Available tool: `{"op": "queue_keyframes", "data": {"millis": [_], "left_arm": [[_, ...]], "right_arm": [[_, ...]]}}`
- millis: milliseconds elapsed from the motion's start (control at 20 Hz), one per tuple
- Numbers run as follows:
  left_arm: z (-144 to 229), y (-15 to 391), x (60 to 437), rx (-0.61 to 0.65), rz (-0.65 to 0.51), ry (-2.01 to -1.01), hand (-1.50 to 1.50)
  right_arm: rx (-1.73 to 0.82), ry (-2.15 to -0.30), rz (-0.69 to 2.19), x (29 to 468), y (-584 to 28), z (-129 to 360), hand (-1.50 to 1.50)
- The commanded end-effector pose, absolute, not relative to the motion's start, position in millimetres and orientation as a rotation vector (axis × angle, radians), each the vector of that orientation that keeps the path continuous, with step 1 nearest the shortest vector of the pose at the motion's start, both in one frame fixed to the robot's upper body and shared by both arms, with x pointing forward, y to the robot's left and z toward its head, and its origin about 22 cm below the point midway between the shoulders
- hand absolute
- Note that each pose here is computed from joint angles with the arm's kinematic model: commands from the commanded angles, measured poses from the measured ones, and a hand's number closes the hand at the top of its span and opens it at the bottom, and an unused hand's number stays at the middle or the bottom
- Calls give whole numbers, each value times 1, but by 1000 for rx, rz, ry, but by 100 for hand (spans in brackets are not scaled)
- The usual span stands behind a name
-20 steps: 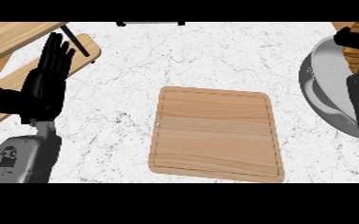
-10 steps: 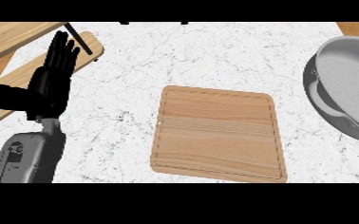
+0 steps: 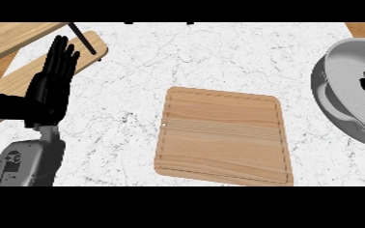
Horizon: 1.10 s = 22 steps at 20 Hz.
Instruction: Pick the croissant from the cutting board and place it in the pot
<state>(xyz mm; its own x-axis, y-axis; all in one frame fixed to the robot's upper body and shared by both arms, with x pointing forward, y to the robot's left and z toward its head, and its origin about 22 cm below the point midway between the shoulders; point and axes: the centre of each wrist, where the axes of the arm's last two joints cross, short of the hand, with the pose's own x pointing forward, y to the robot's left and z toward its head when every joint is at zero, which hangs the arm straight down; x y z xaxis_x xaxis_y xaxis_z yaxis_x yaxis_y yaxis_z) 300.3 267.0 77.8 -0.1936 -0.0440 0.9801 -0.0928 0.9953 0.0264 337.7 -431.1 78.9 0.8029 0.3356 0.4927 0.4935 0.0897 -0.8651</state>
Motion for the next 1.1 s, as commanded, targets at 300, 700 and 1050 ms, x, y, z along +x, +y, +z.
{"op": "queue_keyframes", "data": {"millis": [300,700,1050], "left_arm": [[59,264,298,115,39,-1757,0],[84,265,298,117,65,-1769,0],[90,258,303,127,73,-1756,0]], "right_arm": [[-1492,-1023,-221,345,-429,82,-150],[-1419,-1178,-634,334,-435,112,-150],[-1465,-1278,-744,258,-474,105,-150]]}}
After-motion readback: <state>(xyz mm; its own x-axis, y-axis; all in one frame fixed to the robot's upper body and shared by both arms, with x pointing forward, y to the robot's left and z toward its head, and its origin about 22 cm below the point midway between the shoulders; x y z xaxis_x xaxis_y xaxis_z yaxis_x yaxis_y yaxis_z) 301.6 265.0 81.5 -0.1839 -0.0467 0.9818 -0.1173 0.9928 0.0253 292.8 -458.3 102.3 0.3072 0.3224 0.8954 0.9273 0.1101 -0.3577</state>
